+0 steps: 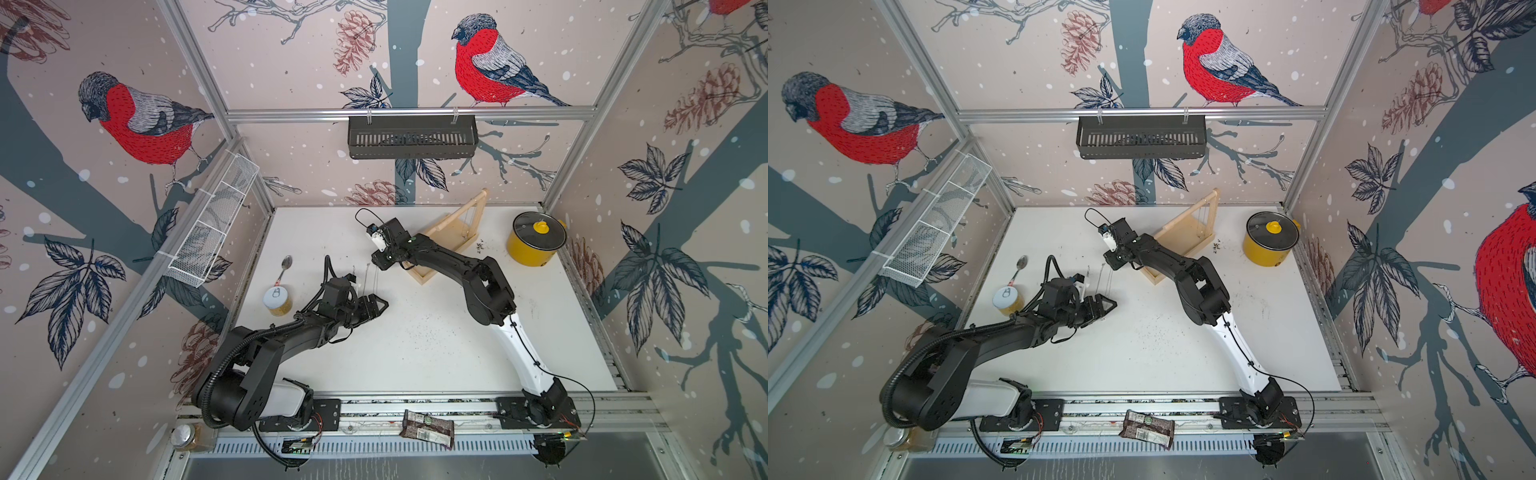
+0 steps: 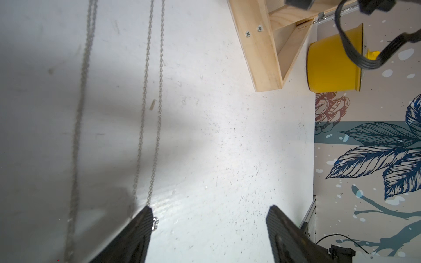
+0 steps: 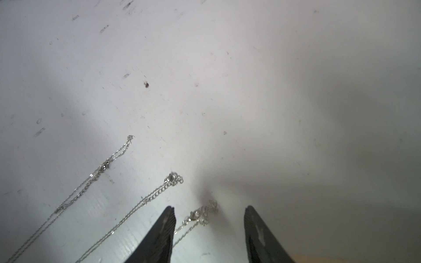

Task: Take the necklace off the jewelry display stand
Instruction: Place the necklace at the center of the board.

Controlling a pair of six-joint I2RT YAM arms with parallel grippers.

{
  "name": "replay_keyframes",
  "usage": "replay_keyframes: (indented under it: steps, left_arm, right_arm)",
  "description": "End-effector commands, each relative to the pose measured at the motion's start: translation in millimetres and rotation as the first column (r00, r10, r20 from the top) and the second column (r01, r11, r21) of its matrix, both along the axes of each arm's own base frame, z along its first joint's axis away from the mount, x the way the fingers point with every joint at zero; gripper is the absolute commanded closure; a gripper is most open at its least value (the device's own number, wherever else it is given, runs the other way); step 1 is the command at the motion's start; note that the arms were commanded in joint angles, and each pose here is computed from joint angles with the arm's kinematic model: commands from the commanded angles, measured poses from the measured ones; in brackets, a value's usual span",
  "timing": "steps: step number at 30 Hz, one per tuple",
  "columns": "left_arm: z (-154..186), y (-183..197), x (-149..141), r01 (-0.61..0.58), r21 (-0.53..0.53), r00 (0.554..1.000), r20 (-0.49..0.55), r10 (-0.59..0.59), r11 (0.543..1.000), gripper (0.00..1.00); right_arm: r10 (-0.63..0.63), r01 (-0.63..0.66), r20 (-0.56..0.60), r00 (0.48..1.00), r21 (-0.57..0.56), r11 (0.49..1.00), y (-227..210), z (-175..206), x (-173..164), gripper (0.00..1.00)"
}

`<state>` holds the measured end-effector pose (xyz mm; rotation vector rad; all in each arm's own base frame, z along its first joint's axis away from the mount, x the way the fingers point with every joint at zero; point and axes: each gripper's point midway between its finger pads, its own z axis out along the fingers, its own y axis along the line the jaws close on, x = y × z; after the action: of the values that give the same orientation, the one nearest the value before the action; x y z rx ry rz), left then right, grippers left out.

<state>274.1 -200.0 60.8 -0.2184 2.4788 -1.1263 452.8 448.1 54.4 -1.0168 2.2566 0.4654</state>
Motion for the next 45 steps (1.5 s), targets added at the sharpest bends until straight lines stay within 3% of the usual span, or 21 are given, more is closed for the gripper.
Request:
replay_keyframes:
  steps: [1,11,17,23,32,38,45]
  left_arm:
    - [11,-3,5,0.009,-0.006,1.0,0.026,-0.009,1.0,0.2]
    - [45,0,3,0.019,-0.01,0.994,0.11,-0.018,1.0,0.19]
    - [66,2,6,0.005,-0.01,0.988,0.152,-0.003,1.0,0.16]
    - [98,4,13,0.0,0.012,0.976,0.219,-0.002,1.0,0.06]
    - [134,1,24,-0.003,-0.006,0.958,0.287,0.004,1.0,0.03]
    - [120,-12,29,0.003,-0.049,0.974,0.228,0.008,0.999,0.03]
    - [54,-10,28,-0.041,0.038,0.997,0.072,0.038,0.998,0.03]
  right_arm:
    - [-0.004,0.003,0.014,1.0,0.036,0.999,2,18,3,0.47]
    - [-0.039,0.035,0.034,0.999,0.119,0.992,-3,59,15,0.45]
    - [-0.042,0.024,0.072,0.997,0.234,0.972,-5,121,21,0.43]
    - [-0.068,0.017,0.137,0.988,0.345,0.938,-19,195,22,0.38]
    - [-0.15,0.065,0.186,0.971,0.397,0.915,-62,254,19,0.19]
    - [-0.206,0.118,0.188,0.96,0.396,0.911,-95,254,2,0.02]
    - [-0.259,0.194,0.134,0.957,0.371,0.908,-134,222,-24,0.01]
